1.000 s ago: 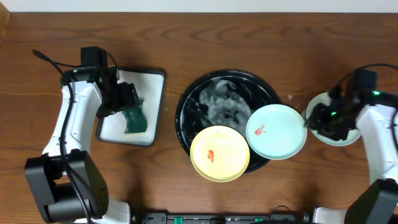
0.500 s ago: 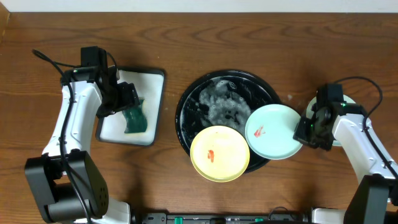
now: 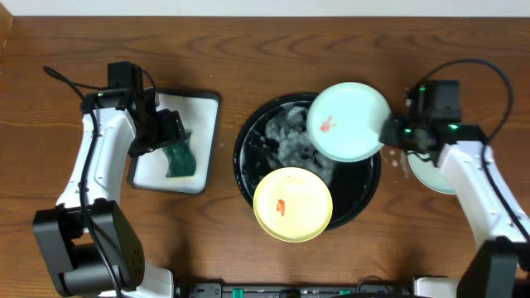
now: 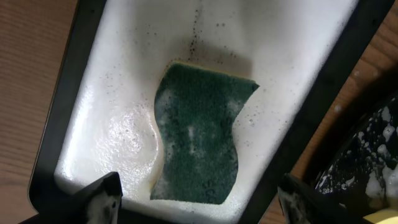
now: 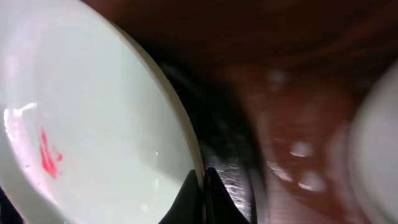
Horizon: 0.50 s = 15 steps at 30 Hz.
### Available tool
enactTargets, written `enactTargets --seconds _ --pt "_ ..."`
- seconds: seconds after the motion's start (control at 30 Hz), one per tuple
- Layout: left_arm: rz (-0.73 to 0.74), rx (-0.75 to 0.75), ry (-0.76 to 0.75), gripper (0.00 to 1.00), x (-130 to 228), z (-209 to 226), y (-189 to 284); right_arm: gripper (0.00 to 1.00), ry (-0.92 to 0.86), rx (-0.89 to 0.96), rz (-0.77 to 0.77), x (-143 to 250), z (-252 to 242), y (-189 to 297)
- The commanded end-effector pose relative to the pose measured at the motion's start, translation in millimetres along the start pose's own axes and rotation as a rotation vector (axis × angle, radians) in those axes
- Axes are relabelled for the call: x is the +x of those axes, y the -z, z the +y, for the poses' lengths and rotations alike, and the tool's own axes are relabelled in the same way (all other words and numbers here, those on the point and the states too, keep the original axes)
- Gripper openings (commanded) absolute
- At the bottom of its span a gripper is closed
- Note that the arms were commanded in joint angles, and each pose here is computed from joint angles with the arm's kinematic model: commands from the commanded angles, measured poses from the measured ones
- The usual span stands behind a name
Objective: Clean dirty plates on tray and stack at the side
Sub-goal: 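Reach the right gripper to the rim of the next pale green plate, then pick up the sponge with the left gripper and bring it to the plate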
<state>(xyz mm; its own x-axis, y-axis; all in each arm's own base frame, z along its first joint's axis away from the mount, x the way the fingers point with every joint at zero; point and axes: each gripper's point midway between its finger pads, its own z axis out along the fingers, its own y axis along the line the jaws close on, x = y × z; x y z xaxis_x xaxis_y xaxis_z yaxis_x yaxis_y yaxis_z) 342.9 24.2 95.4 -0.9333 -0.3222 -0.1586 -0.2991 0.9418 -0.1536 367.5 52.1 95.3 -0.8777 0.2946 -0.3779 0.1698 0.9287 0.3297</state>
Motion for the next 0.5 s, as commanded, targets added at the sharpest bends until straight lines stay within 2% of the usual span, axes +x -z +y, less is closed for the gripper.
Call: enactTargets --seconds 0.0,0.23,0.47 --pt "0.012 -0.012 0.002 0.81 4 3 -2 0.01 -0.001 -0.012 0.071 16 19 -32" --pt "0.012 -0.012 0.002 0.81 4 3 -2 0.01 0.018 -0.002 0.113 29 27 -72" --pt "-0.029 0.004 0.006 0.81 -6 0 -2 0.24 0.148 0.03 0.116 20 27 -60"
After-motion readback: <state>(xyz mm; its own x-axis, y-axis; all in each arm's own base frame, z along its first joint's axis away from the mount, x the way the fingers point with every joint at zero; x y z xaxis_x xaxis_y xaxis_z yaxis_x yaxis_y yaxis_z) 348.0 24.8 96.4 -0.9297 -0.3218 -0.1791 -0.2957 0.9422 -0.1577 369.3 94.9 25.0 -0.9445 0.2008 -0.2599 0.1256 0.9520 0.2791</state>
